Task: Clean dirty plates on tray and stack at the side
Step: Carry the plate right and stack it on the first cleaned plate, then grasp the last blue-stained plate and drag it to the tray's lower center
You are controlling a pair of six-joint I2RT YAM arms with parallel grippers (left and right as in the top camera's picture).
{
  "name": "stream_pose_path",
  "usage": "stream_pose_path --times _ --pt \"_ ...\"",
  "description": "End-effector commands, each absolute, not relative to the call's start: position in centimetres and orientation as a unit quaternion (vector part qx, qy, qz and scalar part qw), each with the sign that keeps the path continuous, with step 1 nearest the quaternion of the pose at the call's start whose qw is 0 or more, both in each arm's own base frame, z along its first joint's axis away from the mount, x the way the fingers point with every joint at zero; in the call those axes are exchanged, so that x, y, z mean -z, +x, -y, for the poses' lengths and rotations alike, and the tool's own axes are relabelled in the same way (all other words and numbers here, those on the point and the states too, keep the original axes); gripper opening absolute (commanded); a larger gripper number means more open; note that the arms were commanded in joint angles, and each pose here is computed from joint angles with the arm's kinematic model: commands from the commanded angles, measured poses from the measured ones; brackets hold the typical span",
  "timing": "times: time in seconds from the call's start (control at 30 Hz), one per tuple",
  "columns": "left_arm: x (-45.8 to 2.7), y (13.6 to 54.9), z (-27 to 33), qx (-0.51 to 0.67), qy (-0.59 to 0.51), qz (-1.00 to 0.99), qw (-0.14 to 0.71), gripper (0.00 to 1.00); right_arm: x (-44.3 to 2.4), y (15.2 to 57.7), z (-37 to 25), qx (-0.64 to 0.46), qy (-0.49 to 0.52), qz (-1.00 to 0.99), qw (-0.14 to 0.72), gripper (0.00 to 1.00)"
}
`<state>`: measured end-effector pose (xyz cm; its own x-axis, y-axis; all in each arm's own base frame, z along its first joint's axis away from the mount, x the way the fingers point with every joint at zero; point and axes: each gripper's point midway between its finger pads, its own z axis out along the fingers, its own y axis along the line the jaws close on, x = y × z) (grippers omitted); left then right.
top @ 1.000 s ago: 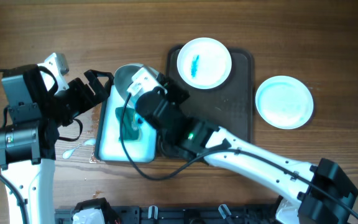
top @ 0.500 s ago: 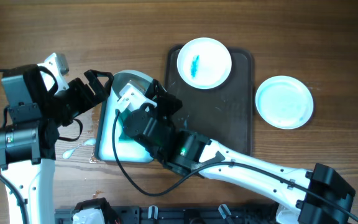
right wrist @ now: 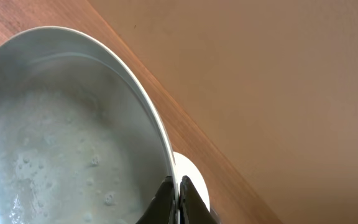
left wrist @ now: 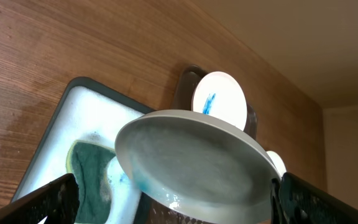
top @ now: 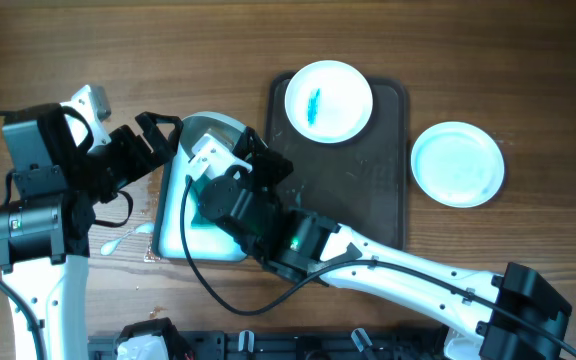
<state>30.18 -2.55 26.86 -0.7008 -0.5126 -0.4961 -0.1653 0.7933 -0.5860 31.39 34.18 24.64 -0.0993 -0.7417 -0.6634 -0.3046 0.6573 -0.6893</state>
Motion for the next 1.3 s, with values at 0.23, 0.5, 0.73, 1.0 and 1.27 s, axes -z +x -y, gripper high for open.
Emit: stream_pose_path --times 0.23,0.5,0.73,1.0,1.27 --pt "-27.5 30.1 2.7 0.266 -0.188 -0.882 0.342 1.00 -23.0 31.6 -35.8 0.104 -0.371 -0.741 0.550 0.04" --pt "-27.5 30.1 2.7 0.266 -0.187 -0.882 0.342 1.00 -18.6 32.7 -34.3 -0.037 -0.250 -0.846 0.469 0.04" --pt "-27.5 30.1 2.7 0.266 -0.188 -0.882 0.342 1.00 -19.9 37.7 -22.8 -0.396 0.027 -0.892 0.217 0.04" --pt "-27.5 30.1 2.7 0.266 -0.188 -0.882 0.342 1.00 -12.3 35.0 9.2 -0.009 0.323 -0.928 0.186 0.04" --pt "-27.5 30.1 2.7 0.266 -0.188 -0.882 0.342 1.00 -8.3 30.4 11.9 0.048 0.361 -0.927 0.088 0.44"
